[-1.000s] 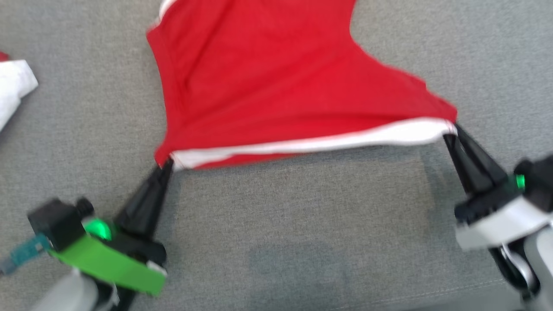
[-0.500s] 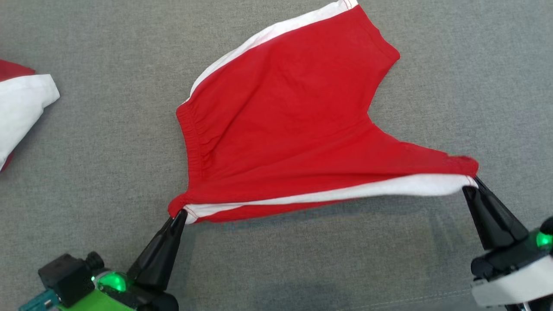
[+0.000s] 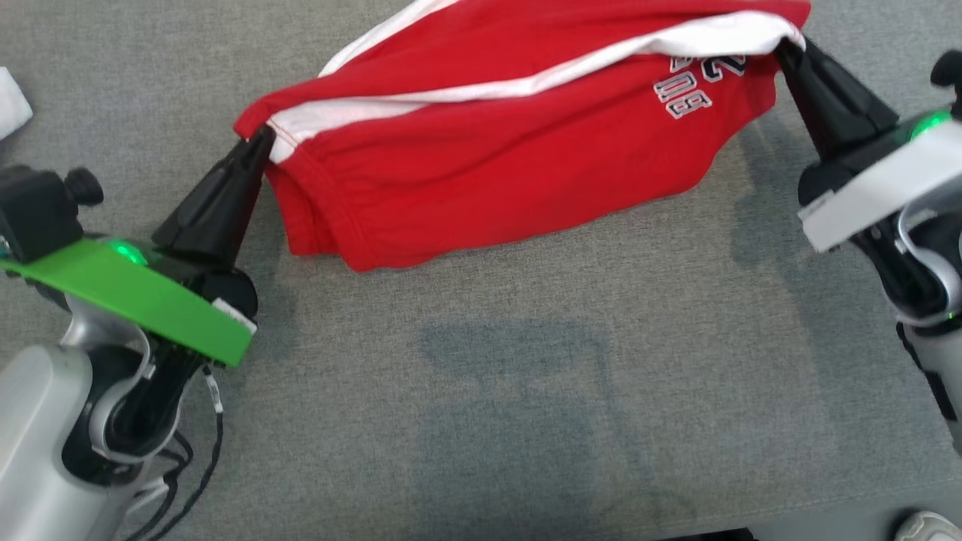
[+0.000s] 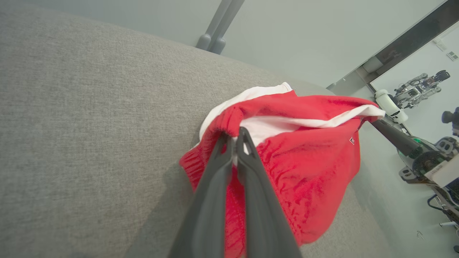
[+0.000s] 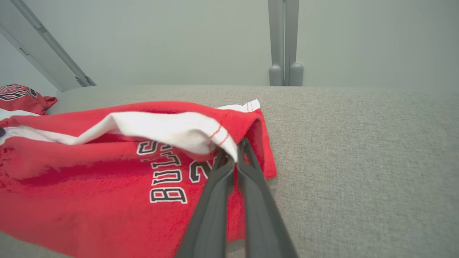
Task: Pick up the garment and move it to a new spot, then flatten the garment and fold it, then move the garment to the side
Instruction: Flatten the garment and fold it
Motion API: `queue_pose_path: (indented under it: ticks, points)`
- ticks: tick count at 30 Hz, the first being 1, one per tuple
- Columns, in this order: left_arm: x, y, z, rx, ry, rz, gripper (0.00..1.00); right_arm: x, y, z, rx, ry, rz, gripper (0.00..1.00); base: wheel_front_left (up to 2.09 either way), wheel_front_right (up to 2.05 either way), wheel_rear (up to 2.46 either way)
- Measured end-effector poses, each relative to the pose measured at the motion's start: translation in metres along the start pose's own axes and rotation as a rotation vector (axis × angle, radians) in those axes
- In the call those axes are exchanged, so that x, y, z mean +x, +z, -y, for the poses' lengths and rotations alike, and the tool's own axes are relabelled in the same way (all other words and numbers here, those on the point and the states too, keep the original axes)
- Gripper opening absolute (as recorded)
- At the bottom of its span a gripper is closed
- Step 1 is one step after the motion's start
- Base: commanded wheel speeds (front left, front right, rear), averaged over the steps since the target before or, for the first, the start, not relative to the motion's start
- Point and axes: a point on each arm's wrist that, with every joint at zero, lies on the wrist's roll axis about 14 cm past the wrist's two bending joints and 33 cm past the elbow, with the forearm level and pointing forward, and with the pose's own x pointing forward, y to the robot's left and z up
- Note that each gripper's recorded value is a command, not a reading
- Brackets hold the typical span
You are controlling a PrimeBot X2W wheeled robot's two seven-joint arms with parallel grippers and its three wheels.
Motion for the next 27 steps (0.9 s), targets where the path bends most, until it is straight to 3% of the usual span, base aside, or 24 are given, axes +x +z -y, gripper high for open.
queue_pose_path:
  ticks: [4, 13, 14, 15, 16, 17, 19, 20, 27]
  points:
    - [0.02, 0.002, -0.024, 0.019, 0.055, -0.008, 0.0, 0.036, -0.004, 0.006, 0.013, 0.011, -0.03, 0.0, 0.0, 0.0, 0.0]
    - [0.031, -0.005, -0.041, 0.028, 0.114, -0.04, 0.0, 0.081, -0.015, 0.01, 0.02, 0.017, -0.09, 0.01, 0.0, 0.0, 0.0]
    - [0.031, -0.005, -0.042, 0.02, 0.118, -0.041, 0.0, 0.084, -0.019, 0.011, 0.031, 0.01, -0.102, 0.41, 0.0, 0.0, 0.0]
    - [0.032, -0.007, -0.042, 0.01, 0.123, -0.045, 0.0, 0.086, -0.024, 0.01, 0.036, 0.009, -0.119, 0.92, 0.0, 0.0, 0.0]
    - [0.032, -0.008, -0.042, 0.008, 0.127, -0.048, 0.0, 0.087, -0.027, 0.01, 0.035, 0.008, -0.132, 1.0, 0.0, 0.0, 0.0]
    - [0.032, -0.007, -0.043, 0.01, 0.132, -0.048, 0.08, 0.088, -0.028, 0.011, 0.035, 0.003, -0.136, 1.0, 0.0, 0.0, 0.0]
    - [0.033, -0.008, -0.046, 0.002, 0.153, -0.058, 0.47, 0.091, -0.027, 0.013, 0.03, -0.008, -0.127, 1.0, 0.0, 0.0, 0.0]
    - [0.033, -0.01, -0.046, 0.001, 0.154, -0.065, 1.0, 0.092, -0.025, 0.014, 0.029, -0.014, -0.116, 1.0, 0.0, 0.0, 0.0]
    - [0.031, -0.004, -0.046, 0.063, 0.183, -0.051, 1.0, 0.088, -0.007, 0.024, 0.016, -0.056, -0.044, 1.0, 0.0, 0.0, 0.0]
